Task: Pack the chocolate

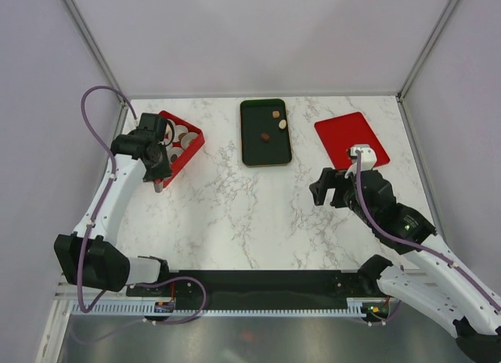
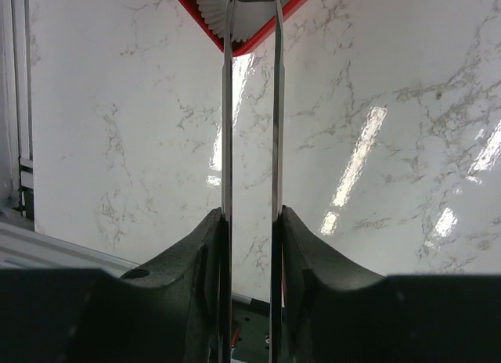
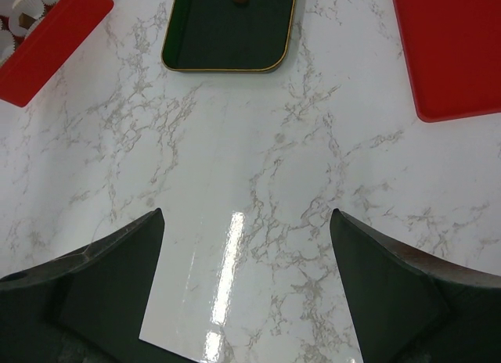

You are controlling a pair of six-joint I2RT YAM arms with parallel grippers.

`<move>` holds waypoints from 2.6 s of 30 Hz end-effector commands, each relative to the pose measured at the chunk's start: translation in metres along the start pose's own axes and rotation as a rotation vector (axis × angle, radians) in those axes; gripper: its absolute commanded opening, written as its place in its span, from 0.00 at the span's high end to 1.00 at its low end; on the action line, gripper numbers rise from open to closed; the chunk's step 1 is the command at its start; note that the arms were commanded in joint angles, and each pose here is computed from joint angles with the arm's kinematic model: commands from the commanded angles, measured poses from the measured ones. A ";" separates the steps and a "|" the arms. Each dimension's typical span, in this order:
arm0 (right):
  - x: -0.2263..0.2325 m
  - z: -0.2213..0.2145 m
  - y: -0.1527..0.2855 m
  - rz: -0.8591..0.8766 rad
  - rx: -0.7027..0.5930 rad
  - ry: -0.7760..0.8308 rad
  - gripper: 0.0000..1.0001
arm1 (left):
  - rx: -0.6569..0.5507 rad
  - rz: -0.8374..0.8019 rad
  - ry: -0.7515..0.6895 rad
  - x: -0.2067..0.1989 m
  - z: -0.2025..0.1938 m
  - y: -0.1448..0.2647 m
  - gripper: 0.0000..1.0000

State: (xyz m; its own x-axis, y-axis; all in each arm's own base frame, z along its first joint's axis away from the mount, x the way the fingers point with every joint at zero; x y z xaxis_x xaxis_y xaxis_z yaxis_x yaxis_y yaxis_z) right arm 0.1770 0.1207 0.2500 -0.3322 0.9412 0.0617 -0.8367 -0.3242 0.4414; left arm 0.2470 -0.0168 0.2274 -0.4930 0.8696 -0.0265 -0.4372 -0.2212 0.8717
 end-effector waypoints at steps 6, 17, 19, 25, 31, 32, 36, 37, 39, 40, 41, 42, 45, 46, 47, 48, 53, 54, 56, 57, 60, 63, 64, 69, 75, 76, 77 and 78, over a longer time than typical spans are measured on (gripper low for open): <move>0.005 0.018 0.001 0.024 -0.062 -0.013 0.04 | -0.047 0.048 0.051 0.006 0.013 -0.016 0.61; 0.006 0.017 -0.001 0.030 -0.068 -0.019 0.04 | -0.009 0.021 0.063 0.004 0.012 -0.030 0.58; 0.006 0.017 -0.002 0.029 -0.070 -0.021 0.04 | -0.006 0.013 0.063 0.003 0.012 -0.030 0.58; 0.009 0.020 -0.003 0.044 -0.071 -0.023 0.04 | 0.008 0.020 0.058 0.003 0.009 -0.033 0.56; 0.007 0.019 -0.002 0.036 -0.080 -0.026 0.04 | 0.017 0.029 0.056 0.004 0.008 -0.035 0.55; 0.007 0.018 -0.001 0.036 -0.080 -0.026 0.04 | 0.017 0.027 0.054 0.004 0.008 -0.035 0.55; 0.007 0.019 -0.001 0.039 -0.081 -0.027 0.04 | 0.023 0.031 0.052 0.004 0.007 -0.035 0.53; 0.007 0.019 -0.001 0.039 -0.080 -0.027 0.04 | 0.020 0.031 0.052 0.004 0.007 -0.034 0.53; 0.008 0.019 -0.001 0.041 -0.082 -0.027 0.04 | 0.012 0.035 0.053 0.005 0.009 -0.034 0.52; 0.007 0.020 0.000 0.040 -0.083 -0.028 0.04 | 0.006 0.039 0.054 0.006 0.010 -0.032 0.52; 0.008 0.020 -0.001 0.040 -0.083 -0.026 0.04 | 0.002 0.042 0.054 0.006 0.011 -0.031 0.52; 0.008 0.021 0.000 0.042 -0.087 -0.029 0.05 | -0.001 0.043 0.053 0.006 0.012 -0.031 0.52; 0.008 0.022 0.002 0.043 -0.091 -0.030 0.04 | -0.025 0.051 0.056 0.007 0.019 -0.024 0.52; 0.008 0.022 0.002 0.042 -0.088 -0.029 0.04 | -0.044 0.048 0.061 0.007 0.024 -0.019 0.52; 0.007 0.023 0.003 0.042 -0.093 -0.029 0.05 | -0.058 0.039 0.066 0.006 0.027 -0.015 0.52; 0.007 0.025 0.004 0.042 -0.094 -0.032 0.04 | -0.074 0.029 0.072 0.005 0.030 -0.010 0.52; 0.007 0.027 0.008 0.042 -0.090 -0.040 0.04 | -0.113 -0.066 0.078 -0.003 0.042 0.014 0.51; 0.007 0.031 0.010 0.043 -0.097 -0.045 0.04 | -0.123 -0.108 0.073 -0.007 0.045 0.021 0.51; 0.005 0.031 0.012 0.026 -0.096 -0.047 0.04 | -0.104 -0.212 0.049 -0.019 0.043 0.029 0.52; 0.004 0.034 0.014 0.023 -0.102 -0.050 0.04 | -0.114 -0.254 0.031 -0.026 0.043 0.032 0.52; 0.001 0.037 0.017 0.001 -0.100 -0.058 0.04 | -0.105 -0.366 -0.021 -0.044 0.032 0.044 0.52; 0.000 0.039 0.021 -0.012 -0.100 -0.078 0.05 | -0.086 -0.434 -0.064 -0.057 0.015 0.051 0.52; -0.001 0.039 0.023 -0.016 -0.098 -0.083 0.05 | -0.081 -0.438 -0.074 -0.058 0.011 0.052 0.52; -0.006 0.036 0.028 -0.050 -0.087 -0.117 0.05 | -0.033 -0.539 -0.086 -0.079 -0.019 0.046 0.52; -0.007 0.030 0.030 -0.059 -0.062 -0.139 0.05 | 0.009 -0.547 -0.097 -0.088 -0.042 0.027 0.52; -0.007 0.030 0.030 -0.058 -0.060 -0.145 0.05 | 0.009 -0.545 -0.096 -0.088 -0.045 0.025 0.53; -0.007 0.029 0.030 -0.057 -0.056 -0.144 0.05 | 0.002 -0.556 -0.093 -0.092 -0.046 0.024 0.53; -0.007 0.029 0.030 -0.056 -0.058 -0.147 0.05 | 0.012 -0.545 -0.096 -0.091 -0.052 0.016 0.53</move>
State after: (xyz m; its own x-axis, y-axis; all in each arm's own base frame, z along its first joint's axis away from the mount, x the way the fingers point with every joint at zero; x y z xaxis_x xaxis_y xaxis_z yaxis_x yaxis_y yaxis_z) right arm 0.1674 0.1096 0.2751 -0.2439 0.9596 0.1403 -0.8607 -0.2809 0.4246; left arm 0.2383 -0.1108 0.2154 -0.1424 0.9231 -0.3573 -0.5479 0.2272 0.8051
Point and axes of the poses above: each gripper's point midway between its finger pads, its own y axis back along the fingers, its own x axis along the line the jaws close on, z = x × y, the point moved 5 cm from there along y, back along the fingers, and after that the axes turned 15 degrees about y, right-handed, at the moved point
